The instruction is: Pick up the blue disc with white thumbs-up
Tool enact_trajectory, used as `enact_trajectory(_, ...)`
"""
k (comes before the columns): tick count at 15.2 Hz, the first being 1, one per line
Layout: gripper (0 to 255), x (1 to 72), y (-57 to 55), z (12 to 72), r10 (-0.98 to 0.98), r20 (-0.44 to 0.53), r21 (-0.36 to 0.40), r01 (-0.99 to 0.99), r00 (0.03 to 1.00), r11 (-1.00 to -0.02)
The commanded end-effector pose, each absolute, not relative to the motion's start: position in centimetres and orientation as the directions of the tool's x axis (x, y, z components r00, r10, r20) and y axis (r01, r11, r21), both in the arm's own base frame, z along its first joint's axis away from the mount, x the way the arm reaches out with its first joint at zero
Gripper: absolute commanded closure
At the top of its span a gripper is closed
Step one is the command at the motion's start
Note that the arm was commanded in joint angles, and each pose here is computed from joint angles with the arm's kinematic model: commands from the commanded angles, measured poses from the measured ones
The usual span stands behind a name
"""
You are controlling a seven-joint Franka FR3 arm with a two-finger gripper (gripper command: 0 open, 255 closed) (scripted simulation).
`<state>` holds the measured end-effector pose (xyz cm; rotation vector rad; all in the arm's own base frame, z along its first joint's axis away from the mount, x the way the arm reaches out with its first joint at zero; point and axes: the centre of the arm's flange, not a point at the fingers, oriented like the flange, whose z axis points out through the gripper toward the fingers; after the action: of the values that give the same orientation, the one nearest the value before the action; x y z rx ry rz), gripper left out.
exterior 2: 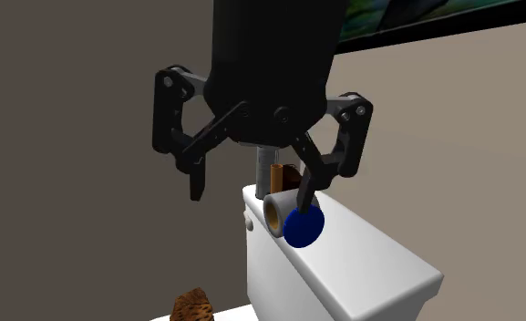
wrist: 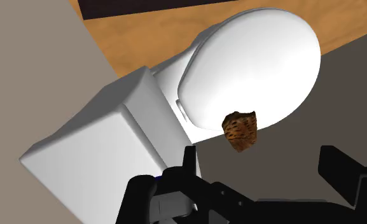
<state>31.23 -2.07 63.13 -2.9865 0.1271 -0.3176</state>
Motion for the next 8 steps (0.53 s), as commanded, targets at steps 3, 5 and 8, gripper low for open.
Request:
enact_trajectory(3,0,34.4,-1.8,63.1,-0.201,0.152,-0.148,-0.179,0.968,-0.973)
enact_trajectory(5,0,37.7,-1.9,62.9,-0.302,0.1,-0.147,-0.286,0.948,-0.947)
enact_trajectory(8,0,42.4,-2.6,62.2,-0.447,0.022,-0.135,-0.441,0.894,-0.888)
